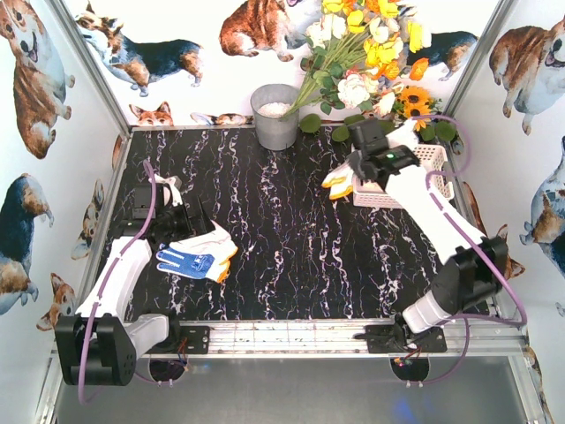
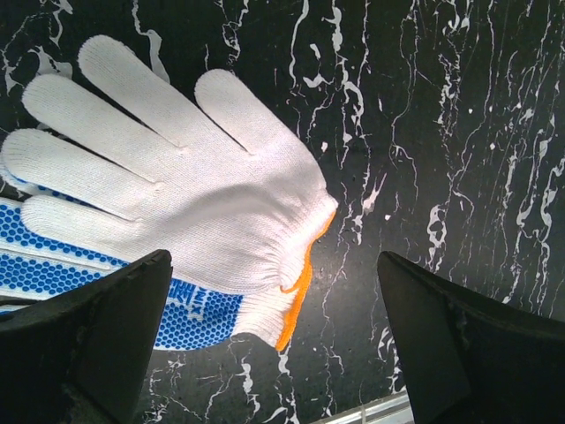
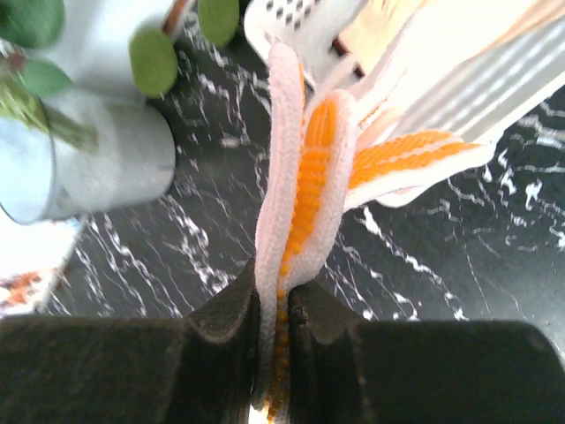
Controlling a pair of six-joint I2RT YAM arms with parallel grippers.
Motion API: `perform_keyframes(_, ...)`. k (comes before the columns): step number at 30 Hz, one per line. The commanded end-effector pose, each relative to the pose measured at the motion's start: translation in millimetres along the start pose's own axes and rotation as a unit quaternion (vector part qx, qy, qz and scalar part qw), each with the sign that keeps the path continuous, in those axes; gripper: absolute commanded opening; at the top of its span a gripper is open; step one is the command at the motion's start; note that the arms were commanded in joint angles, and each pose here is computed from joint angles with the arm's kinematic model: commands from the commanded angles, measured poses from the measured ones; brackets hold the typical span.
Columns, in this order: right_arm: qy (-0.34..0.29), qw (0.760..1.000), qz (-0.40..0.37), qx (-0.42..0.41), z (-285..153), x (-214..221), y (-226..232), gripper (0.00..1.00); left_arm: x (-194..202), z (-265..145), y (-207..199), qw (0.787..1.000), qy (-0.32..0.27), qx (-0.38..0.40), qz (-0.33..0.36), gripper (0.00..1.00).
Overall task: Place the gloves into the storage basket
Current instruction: Pick up the glove from the center of the board, then place the glove in the bin.
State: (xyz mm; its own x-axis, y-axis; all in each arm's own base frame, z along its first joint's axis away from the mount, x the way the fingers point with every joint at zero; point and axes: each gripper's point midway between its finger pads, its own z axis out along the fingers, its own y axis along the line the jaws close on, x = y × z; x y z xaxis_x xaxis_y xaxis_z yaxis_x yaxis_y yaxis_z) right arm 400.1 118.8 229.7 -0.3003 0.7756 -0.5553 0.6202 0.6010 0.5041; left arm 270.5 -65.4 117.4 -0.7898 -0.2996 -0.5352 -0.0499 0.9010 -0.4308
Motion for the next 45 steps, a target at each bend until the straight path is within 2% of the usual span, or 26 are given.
perform_keyframes(1,-0.086,0.993,0.076,-0.033,-6,-53,11,0.00,-12,-3,6,1.000,-0.023,-0.014,0.011,0.94)
perform_keyframes(9,-0.172,0.977,0.125,-0.013,22,-96,-12,0.00,-18,-6,4,0.999,-0.035,-0.011,0.021,0.94)
perform_keyframes(19,-0.259,0.955,0.145,0.028,61,-140,-36,0.00,-21,-10,8,0.998,-0.049,-0.024,0.030,0.95)
perform_keyframes(32,-0.320,0.926,0.191,0.060,113,-185,-80,0.00,-18,-6,17,0.998,-0.041,-0.045,0.027,0.96)
perform_keyframes(41,-0.314,0.914,0.247,0.066,161,-173,-85,0.00,-17,-4,20,0.998,-0.037,-0.050,0.026,0.96)
perform_keyframes(45,-0.320,0.913,0.248,0.055,174,-170,-78,0.00,-17,-4,20,0.998,-0.036,-0.051,0.025,0.96)
